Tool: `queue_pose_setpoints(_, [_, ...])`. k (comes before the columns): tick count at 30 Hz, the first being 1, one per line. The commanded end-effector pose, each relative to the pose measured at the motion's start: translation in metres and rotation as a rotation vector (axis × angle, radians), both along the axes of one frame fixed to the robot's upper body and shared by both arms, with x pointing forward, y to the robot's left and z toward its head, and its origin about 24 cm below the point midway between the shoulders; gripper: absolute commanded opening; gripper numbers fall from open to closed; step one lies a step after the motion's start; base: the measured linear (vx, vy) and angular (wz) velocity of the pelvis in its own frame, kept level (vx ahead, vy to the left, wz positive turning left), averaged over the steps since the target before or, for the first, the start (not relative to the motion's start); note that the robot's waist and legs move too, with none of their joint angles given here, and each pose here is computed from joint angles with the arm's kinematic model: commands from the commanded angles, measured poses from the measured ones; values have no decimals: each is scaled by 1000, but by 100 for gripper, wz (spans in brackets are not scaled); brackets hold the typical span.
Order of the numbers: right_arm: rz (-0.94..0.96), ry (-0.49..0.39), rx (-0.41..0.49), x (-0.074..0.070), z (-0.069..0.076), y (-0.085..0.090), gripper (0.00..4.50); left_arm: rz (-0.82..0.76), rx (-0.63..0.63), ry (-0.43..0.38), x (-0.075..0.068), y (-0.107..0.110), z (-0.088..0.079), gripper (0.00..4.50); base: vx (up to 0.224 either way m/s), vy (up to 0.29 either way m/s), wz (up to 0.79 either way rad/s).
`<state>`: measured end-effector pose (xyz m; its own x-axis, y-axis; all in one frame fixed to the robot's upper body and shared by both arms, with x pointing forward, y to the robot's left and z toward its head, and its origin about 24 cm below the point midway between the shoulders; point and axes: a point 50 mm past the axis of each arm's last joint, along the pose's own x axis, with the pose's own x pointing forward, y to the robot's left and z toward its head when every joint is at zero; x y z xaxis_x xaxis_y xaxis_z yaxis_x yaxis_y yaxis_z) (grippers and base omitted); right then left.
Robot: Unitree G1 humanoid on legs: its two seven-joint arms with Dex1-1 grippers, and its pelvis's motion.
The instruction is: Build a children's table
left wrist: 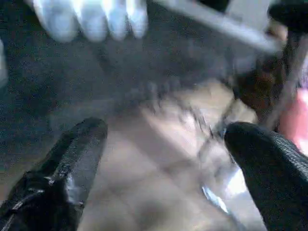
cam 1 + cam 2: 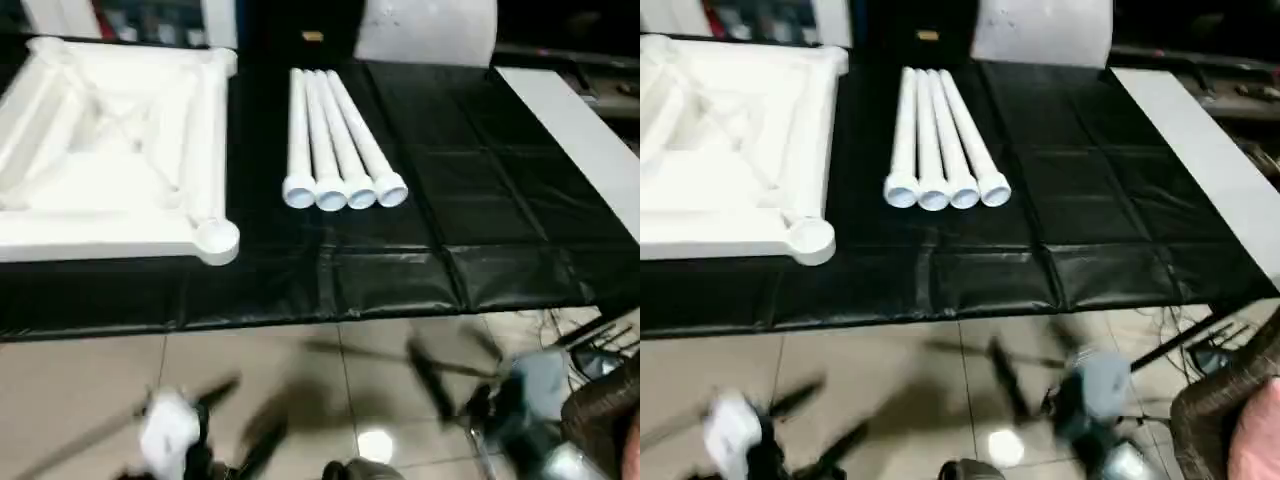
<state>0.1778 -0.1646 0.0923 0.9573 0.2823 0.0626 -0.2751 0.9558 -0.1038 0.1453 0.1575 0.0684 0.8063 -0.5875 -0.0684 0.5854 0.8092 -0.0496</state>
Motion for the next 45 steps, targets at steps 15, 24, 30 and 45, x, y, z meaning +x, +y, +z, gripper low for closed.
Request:
queue_pose_setpoints(15, [-168,109,79,67,10,23,450,449,72,-161,118,13,54,446,-3,0,0])
queue_pose_setpoints(24, [-255,177,47,68,3,14,450,491,100,-89,109,19,44,446,-8,123,-1])
queue_pose_setpoints(30, [-156,200,101,72,1,27,450,443,165,-73,102,11,39,446,-71,128,4])
queue_pose_setpoints(45, [-93,264,124,76,-5,41,450,520,212,-47,103,11,35,446,-45,-141,50])
